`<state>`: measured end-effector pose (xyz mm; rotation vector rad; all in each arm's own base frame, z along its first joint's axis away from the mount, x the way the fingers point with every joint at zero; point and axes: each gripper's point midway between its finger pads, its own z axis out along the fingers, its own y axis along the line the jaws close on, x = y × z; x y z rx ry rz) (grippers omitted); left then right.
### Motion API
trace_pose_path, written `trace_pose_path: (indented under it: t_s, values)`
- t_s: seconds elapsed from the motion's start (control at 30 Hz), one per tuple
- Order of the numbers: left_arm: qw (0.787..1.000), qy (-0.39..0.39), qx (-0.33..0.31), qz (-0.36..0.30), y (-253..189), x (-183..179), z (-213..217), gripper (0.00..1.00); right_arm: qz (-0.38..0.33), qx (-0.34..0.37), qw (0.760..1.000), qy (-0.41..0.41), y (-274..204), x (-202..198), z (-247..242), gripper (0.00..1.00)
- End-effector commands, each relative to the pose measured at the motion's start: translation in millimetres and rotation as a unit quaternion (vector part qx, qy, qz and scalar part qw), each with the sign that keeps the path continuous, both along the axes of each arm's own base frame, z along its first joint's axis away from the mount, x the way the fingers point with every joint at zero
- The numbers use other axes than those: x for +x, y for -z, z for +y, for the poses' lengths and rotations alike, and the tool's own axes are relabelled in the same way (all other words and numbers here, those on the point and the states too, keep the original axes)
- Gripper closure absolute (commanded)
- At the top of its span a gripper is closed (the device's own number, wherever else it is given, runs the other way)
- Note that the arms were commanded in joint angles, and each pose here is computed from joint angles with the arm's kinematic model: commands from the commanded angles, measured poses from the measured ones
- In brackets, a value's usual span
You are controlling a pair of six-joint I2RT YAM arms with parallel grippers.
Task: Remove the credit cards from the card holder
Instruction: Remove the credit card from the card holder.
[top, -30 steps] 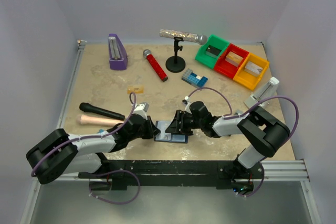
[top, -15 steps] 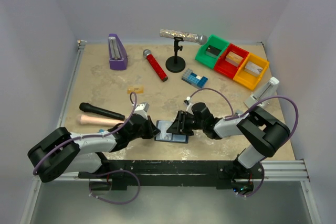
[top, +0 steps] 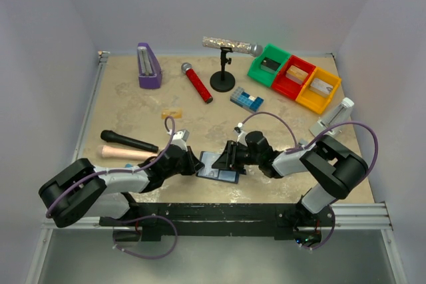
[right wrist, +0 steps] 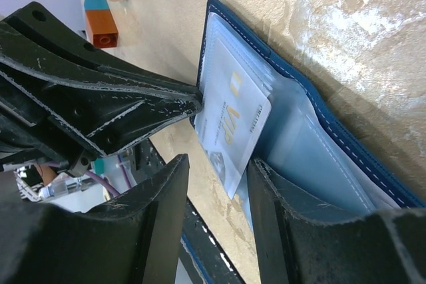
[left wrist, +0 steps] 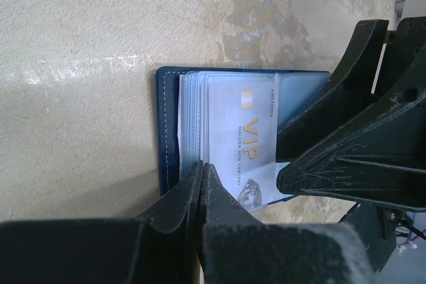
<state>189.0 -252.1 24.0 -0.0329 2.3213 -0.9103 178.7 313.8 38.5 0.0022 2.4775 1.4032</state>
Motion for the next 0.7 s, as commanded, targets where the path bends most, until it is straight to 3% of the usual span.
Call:
trace_pose_path:
  t_s: [0.0, 0.67]
  values:
    - [0.997, 0.008, 0.054, 0.059, 40.2, -26.7, 21.9, 1.0, -0.048, 0.061, 0.997, -0.01, -30.9, 7.0, 14.2, 0.56]
    - [0.997, 0.043, 0.002, 0.067, 32.1, -41.5, 3.7, 1.0, -0.047, 0.091, 0.994, -0.028, -40.3, 6.3, 23.1, 0.58]
